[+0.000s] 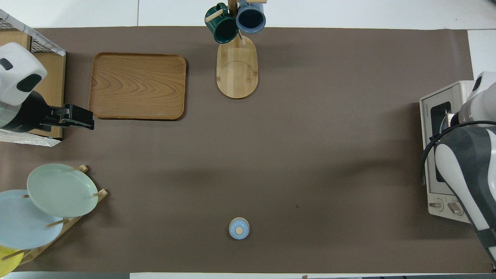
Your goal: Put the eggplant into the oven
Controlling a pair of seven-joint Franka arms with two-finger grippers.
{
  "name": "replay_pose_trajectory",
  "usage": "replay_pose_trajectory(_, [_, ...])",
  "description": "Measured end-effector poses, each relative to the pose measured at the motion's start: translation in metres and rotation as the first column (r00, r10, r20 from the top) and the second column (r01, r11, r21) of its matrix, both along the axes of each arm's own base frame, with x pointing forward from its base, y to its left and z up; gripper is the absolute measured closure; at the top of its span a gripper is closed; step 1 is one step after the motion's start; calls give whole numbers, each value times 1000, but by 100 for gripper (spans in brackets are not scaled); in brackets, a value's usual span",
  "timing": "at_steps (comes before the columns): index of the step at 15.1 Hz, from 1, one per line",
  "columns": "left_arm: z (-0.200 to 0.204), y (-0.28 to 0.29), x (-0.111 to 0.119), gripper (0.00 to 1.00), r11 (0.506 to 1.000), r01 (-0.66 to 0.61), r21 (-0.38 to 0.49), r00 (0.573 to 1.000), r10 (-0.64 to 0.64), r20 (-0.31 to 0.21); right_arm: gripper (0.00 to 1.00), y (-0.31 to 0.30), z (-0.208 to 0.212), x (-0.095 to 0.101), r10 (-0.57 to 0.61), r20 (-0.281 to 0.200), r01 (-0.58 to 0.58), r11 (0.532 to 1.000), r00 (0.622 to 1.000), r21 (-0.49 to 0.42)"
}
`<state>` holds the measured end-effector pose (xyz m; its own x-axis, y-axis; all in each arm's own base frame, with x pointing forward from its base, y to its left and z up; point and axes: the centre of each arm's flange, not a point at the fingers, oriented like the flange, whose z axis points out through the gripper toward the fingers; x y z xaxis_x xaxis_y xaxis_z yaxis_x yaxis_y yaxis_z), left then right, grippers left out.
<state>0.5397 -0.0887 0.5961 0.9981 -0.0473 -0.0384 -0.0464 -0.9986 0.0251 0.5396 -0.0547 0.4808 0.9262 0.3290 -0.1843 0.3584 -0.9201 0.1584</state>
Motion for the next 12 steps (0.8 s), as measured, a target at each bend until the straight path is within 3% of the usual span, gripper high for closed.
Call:
replay_pose_trajectory(5, [0, 0, 0, 0, 1000, 0, 0, 1000, 0, 0, 1, 20, 63, -9, -43, 15, 41, 993, 999, 106])
replay_pose_trajectory(10, [0, 0, 0, 0, 1000, 0, 0, 1000, 0, 0, 0, 23, 77, -10, -122, 26, 118, 986, 992, 122])
replay_pose_trajectory(12, [0, 0, 0, 0, 1000, 0, 0, 1000, 0, 0, 0, 30, 84, -11, -141, 16, 136, 977, 990, 167])
